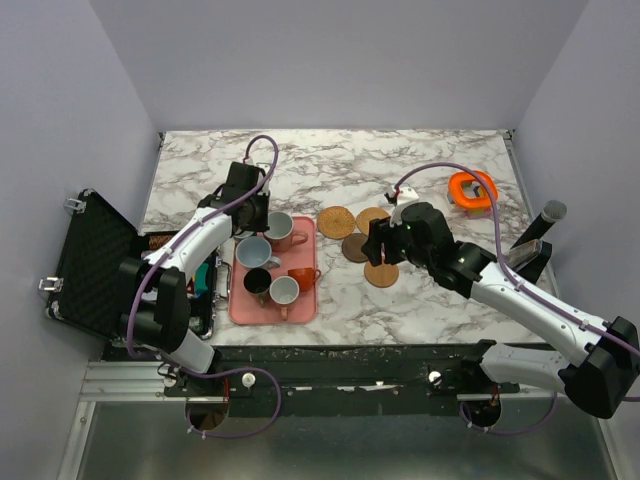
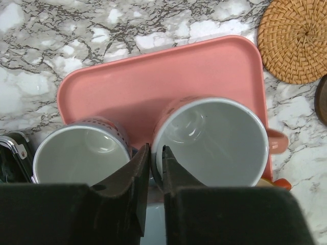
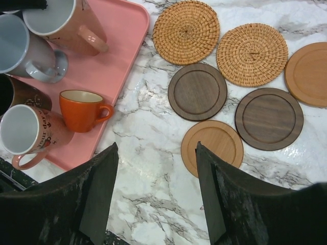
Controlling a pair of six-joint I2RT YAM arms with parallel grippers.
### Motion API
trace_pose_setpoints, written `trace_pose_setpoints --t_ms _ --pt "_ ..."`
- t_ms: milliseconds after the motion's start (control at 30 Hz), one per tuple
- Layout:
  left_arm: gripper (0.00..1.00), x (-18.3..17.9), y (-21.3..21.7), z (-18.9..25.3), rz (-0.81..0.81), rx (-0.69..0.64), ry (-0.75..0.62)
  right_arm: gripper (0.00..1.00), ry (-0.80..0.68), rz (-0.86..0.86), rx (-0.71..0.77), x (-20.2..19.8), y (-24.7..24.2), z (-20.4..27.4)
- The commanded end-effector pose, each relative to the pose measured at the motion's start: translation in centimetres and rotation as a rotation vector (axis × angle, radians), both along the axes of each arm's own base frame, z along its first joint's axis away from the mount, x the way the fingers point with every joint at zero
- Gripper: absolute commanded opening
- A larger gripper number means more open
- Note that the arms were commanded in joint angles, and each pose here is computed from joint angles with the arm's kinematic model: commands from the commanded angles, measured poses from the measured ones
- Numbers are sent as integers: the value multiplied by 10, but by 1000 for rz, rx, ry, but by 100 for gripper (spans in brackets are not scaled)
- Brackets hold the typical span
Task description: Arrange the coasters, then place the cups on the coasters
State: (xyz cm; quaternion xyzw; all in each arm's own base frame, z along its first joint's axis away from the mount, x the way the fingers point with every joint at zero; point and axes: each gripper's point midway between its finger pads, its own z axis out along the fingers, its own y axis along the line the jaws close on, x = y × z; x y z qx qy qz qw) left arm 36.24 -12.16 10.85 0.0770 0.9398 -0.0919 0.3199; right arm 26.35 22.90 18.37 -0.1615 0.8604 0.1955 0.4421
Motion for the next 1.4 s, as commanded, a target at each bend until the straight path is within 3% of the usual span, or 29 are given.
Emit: trace_pose_setpoints --t_ms 0,67,433,733,867,1367 --pt "11 3 -6 1 2 -31 16 70 8 -28 3 0 -5 0" --pt "0 4 -7 5 7 -38 4 70 9 -28 6 1 -4 2" --pt "0 20 -18 76 34 -175 -230 75 -92 61 -38 13 6 34" --pt "0 14 -41 95 7 -167 -231 74 -90 77 12 28 29 83" --pt "0 -6 -61 87 -32 -193 -226 66 -8 49 27 36 49 77" --pt "0 -34 -91 91 -125 -221 -282 59 96 -4 -191 50 107 19"
